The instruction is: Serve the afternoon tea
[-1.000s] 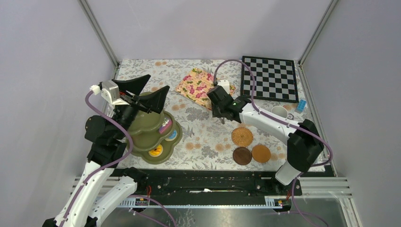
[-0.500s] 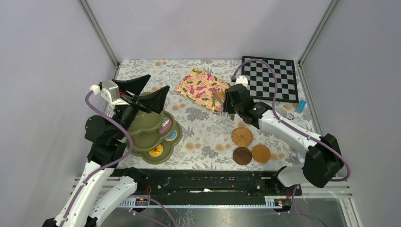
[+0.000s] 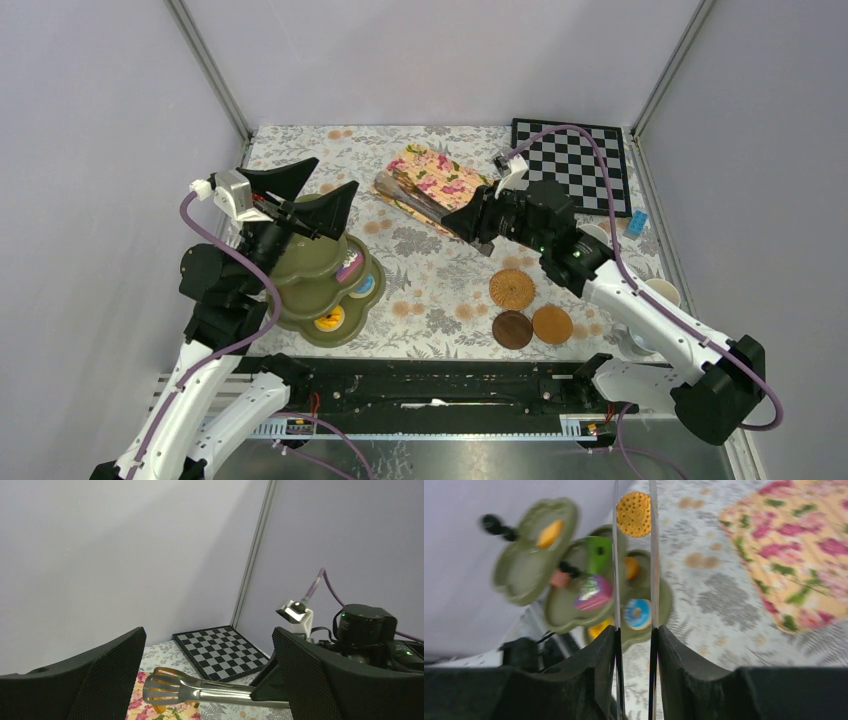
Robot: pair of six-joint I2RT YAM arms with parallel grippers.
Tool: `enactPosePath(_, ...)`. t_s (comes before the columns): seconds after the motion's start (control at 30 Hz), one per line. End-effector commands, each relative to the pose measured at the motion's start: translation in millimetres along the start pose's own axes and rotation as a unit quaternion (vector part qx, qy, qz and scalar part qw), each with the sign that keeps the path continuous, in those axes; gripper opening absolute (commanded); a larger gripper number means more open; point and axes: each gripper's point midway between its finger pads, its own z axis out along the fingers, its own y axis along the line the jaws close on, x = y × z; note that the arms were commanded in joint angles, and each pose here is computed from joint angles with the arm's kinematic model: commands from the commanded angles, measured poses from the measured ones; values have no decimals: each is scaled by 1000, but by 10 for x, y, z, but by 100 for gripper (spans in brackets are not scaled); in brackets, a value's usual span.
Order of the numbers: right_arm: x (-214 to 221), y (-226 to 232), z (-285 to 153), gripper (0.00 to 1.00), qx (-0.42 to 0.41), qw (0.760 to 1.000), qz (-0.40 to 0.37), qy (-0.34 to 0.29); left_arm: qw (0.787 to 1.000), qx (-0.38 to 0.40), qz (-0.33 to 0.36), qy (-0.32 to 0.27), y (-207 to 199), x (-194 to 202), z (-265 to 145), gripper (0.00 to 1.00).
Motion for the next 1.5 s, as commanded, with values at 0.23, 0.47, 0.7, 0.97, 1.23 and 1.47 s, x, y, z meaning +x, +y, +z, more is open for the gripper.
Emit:
enactPosePath(0.23,33,1312,-381,37,-275,960,-49,24,1000,14,-3,-19,-35,-81,27,99)
enactPosePath(0.47,121,1487,-305,38,-283,957,-62,36,1000,13,-4,-18,-28,-74,33,99)
enactPosePath(0.7,186,1532,-164,39,-262,960,-84,45,1000,14,-4,-19,-30,-81,31,99)
enactPosePath(0.97,210,1471,-64,43,-227,967,-103,45,1000,14,-4,-18,-27,-69,37,99)
enactPosePath(1.23,211,1444,6,51,-205,971,-115,41,1000,16,-5,-17,-29,-64,40,99)
enactPosePath(1.47,111,1538,-77,52,-214,969,-120,28,1000,16,-5,-17,-34,-66,35,99)
